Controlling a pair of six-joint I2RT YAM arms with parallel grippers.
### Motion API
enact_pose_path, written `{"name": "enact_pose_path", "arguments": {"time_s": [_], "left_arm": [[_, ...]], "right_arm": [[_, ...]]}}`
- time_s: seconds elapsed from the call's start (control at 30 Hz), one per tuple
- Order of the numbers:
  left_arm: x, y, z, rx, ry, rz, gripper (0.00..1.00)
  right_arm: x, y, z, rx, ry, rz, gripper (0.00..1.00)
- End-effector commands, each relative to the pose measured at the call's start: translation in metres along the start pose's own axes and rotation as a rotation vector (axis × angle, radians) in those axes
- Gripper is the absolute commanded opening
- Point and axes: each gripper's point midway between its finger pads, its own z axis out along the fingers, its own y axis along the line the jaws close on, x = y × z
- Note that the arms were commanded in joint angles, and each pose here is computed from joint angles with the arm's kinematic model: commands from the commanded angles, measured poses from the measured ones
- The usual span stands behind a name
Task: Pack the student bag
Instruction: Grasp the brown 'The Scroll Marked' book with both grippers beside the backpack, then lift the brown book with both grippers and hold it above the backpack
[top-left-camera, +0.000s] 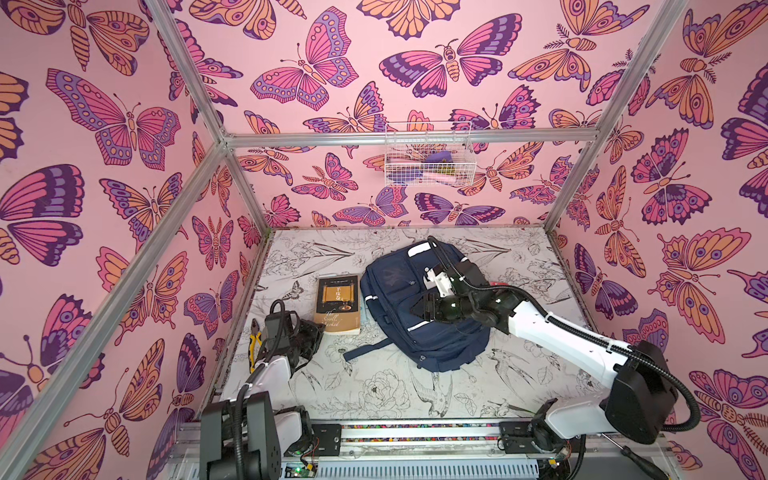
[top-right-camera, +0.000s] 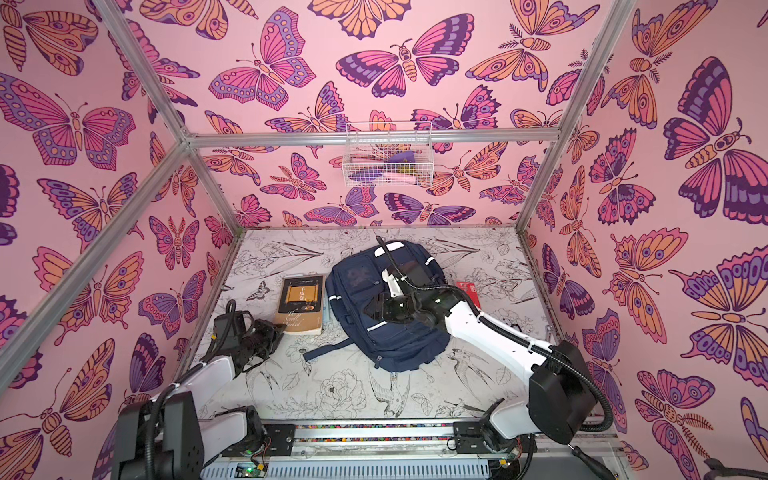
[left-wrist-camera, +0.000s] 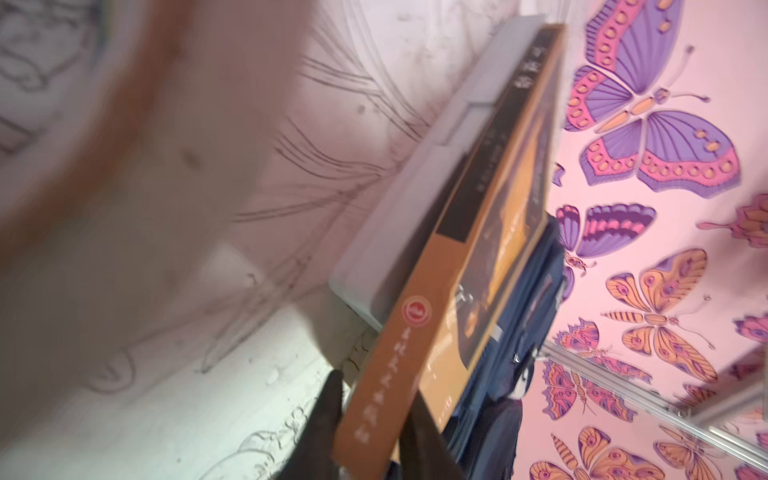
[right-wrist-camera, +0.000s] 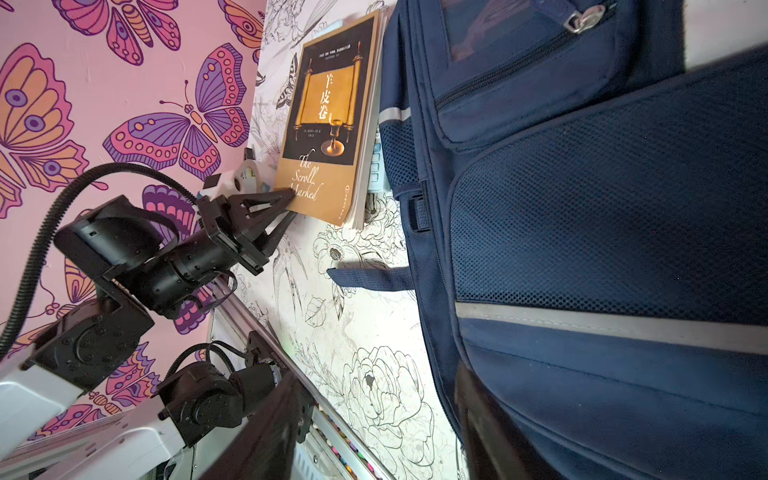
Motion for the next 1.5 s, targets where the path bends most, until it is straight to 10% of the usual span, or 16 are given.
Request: {"name": "enact_pose_path", "arguments": {"time_s": [0.0, 0.47, 0.77, 1.47], "left_arm": [[0.001, 0.018, -0.009, -0.069, -0.036, -0.002, 0.09], [0.012, -0.140, -0.059, 0.187, -0.013, 0.356, 0.00], [0.069, -0.251, -0.099, 0.462, 0.106, 0.537, 0.00], [0.145, -0.352, -0.158, 0.940, 0.378, 0.348, 0.00]], "right_arm": [[-0.008, 0.013, -0.003, -0.024, -0.014, -0.029, 0.60], [-0.060, 0.061, -0.028, -0.156, -0.088, -0.020, 0.60], [-0.107, 0.087, -0.061, -0.340, -0.228, 0.086, 0.82], [-0.143, 0.063, -0.075, -0.549, -0.393, 0.277, 0.94]]}}
